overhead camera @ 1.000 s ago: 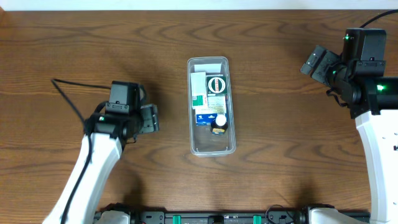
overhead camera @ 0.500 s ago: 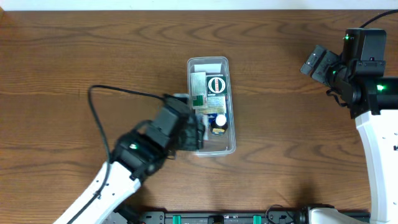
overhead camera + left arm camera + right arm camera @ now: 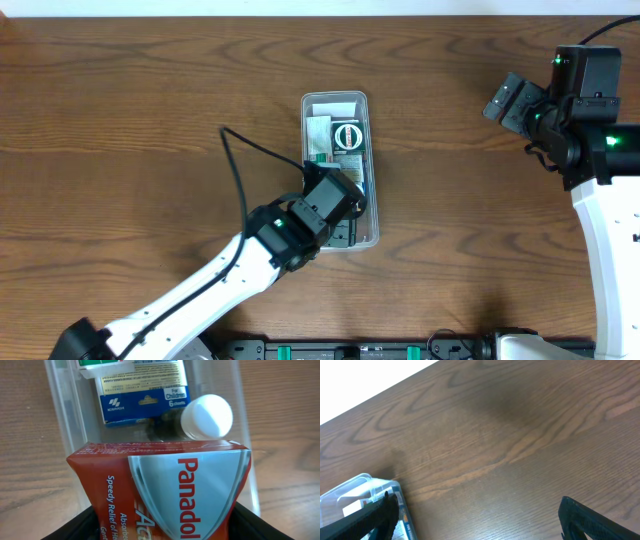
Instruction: Pack container
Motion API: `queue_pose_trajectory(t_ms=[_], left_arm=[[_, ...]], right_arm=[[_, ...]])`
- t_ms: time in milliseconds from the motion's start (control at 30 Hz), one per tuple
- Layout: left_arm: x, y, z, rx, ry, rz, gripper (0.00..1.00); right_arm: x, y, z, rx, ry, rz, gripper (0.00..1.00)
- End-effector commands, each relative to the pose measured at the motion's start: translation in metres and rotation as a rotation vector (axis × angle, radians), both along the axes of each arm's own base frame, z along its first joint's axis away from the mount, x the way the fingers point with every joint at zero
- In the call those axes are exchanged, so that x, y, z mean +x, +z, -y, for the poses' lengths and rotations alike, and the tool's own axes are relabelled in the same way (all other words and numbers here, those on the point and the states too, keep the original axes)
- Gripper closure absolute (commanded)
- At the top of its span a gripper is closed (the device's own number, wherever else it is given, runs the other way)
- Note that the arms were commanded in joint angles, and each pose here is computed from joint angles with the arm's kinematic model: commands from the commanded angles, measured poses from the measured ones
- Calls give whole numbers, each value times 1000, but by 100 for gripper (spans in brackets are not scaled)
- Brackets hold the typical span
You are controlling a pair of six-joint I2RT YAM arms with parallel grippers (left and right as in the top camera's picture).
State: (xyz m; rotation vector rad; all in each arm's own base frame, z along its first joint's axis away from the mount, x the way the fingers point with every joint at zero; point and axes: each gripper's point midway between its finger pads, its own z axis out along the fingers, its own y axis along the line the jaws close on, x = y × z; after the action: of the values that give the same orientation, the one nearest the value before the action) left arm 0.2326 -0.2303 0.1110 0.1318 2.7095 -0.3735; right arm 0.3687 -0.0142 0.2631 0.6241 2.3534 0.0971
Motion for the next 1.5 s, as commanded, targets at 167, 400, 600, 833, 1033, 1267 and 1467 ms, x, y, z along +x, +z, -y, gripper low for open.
queue_pose_trajectory(t_ms=[167,400,600,833,1033,1267,1467], left_arm=[[4,-15,0,39,47,-23,32],[-5,-15,9,27,17,-33,25],[-1,4,16,-19,11,0,12],[16,52,7,-27,58,133,8],[36,95,-55,69,213,264,2],[62,114,-159,206,348,308,2],[88,120,-212,246,303,338,2]], right_arm=[[0,1,2,4,-14,2,1],[0,1,2,4,-13,2,1],[0,1,2,4,-13,2,1],[0,1,2,4,-14,2,1],[0,1,2,4,-13,2,1],[0,1,2,4,-14,3,1],[0,1,2,4,-14,3,1]])
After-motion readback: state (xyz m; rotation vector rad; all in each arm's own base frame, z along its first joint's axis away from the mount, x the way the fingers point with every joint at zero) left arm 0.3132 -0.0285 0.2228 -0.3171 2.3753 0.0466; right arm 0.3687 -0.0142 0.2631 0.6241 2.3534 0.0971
